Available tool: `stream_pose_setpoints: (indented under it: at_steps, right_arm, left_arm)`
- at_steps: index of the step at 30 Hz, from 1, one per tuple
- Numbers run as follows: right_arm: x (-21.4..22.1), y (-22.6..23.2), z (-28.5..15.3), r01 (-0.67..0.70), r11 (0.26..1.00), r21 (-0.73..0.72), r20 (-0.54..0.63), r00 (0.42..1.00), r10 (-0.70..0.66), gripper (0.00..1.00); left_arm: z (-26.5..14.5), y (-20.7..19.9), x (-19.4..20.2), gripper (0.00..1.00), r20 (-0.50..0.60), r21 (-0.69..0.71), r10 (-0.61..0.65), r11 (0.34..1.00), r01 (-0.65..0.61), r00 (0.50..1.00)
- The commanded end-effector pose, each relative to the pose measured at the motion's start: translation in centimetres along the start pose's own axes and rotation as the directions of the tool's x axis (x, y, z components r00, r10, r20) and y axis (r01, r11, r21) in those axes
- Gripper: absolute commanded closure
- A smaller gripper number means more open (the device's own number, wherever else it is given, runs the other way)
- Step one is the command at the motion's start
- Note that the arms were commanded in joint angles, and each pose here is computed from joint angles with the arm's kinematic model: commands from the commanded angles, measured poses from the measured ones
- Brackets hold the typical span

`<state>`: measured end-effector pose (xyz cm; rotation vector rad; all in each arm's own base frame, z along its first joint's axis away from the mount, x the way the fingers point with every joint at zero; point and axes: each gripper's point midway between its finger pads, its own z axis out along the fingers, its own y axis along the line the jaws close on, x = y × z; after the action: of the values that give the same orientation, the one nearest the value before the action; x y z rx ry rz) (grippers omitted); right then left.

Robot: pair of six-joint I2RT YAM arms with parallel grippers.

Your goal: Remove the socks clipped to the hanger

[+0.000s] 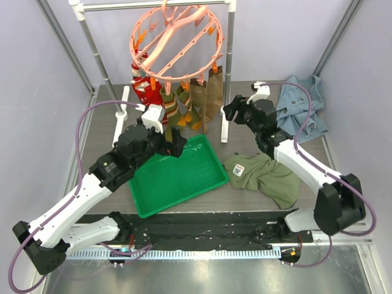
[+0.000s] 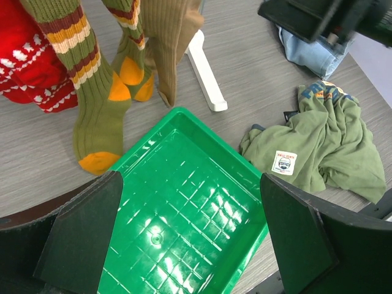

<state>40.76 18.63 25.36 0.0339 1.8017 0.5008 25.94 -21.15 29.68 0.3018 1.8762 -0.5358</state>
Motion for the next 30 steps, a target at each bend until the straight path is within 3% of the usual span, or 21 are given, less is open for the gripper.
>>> stream_pose_setpoints:
  at_steps: [1, 11, 24, 30]
  right_arm:
    - [-3.3, 1.4, 2.3, -0.034, 0.980, -0.196, 0.087, 0.995, 0.052, 0.32]
    - [1.1, -0.7, 8.7, 0.054, 0.965, -0.258, 0.021, 0.999, -0.050, 0.29]
    - [4.9, -1.4, 14.1, -0.040, 0.945, -0.323, -0.017, 0.999, 0.036, 0.28]
    - [4.3, -1.4, 15.2, -0.042, 0.944, -0.327, 0.006, 0.999, 0.046, 0.34]
  left_arm:
    - [-1.1, -0.6, -2.7, 0.00, 0.065, 0.021, -0.021, 1.000, 0.019, 0.998]
    - [-2.3, -0.8, -3.5, 0.00, 0.099, 0.046, -0.015, 0.999, 0.011, 0.995]
    - [-2.6, -1.0, -3.7, 0.00, 0.110, 0.061, -0.009, 0.998, 0.002, 0.994]
    - [-2.4, -0.9, -3.5, 0.00, 0.103, 0.055, -0.001, 0.998, -0.005, 0.995]
